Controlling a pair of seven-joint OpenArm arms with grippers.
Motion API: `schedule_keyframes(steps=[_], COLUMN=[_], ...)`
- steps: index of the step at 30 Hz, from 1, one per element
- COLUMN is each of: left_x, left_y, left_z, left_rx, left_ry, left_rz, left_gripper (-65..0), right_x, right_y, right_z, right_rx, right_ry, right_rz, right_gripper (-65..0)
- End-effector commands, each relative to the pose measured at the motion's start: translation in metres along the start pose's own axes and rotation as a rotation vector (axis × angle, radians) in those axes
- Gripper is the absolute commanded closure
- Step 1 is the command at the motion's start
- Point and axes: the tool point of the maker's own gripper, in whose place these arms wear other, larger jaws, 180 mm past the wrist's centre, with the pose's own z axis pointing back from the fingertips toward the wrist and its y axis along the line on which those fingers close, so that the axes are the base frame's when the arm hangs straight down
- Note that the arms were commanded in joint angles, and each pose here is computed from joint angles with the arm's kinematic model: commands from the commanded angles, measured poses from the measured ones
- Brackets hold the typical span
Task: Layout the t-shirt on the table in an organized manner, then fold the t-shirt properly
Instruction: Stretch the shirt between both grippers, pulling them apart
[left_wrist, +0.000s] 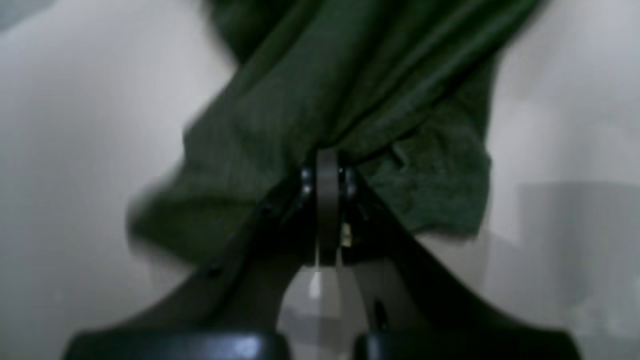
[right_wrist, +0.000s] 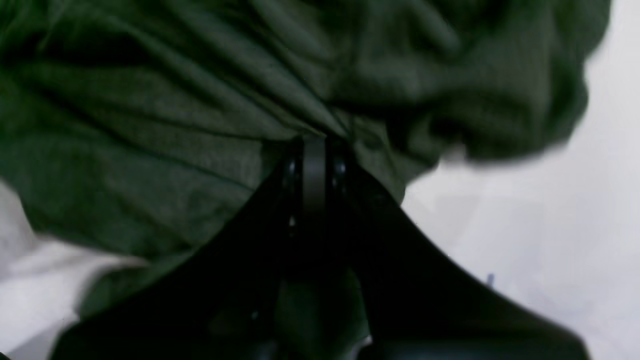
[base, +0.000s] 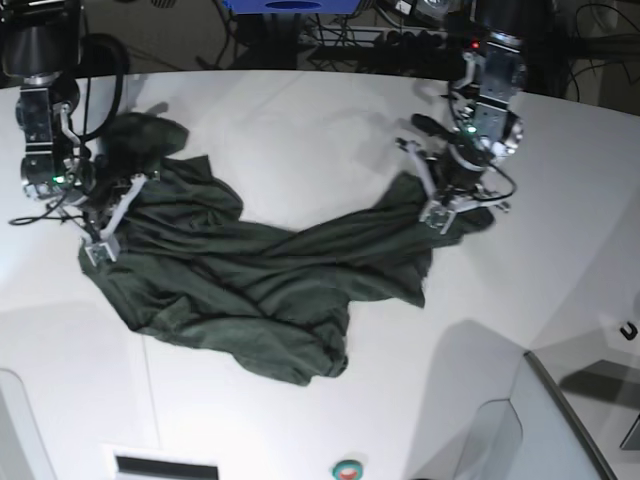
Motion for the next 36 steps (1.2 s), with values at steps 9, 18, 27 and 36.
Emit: schedule_keyframes(steps=[9, 18, 27, 36], left_x=[-0.048, 0.023, 0.039, -0.018], left_y=[0.039, 0.043, 0.061, 0.088], left_z=[0.014, 0.043, 0.072, 0.125], left_rx=[0.055, 0.122, 0.183, 0.049], left_ry=[0.19, 0.057, 0.051, -0.047], left_rz=[-0.099, -0.126, -0.074, 0.41], left_gripper=[0.0, 0.0, 0.0, -14.5], right_x=[0.011, 0.032, 0.065, 0.05], right_y=[-0.033, -0.017, -0.043, -0.034], right_z=[0.011, 0.038, 0.062, 0.024], right_rx=[-0.071, -0.07, -0.028, 0.221], right_ry=[-0.016, -0.093, -0.286, -0.262], right_rz=[0.018, 0.078, -0.325, -0.436], right_gripper=[-0.5, -0.6, -42.9, -45.6])
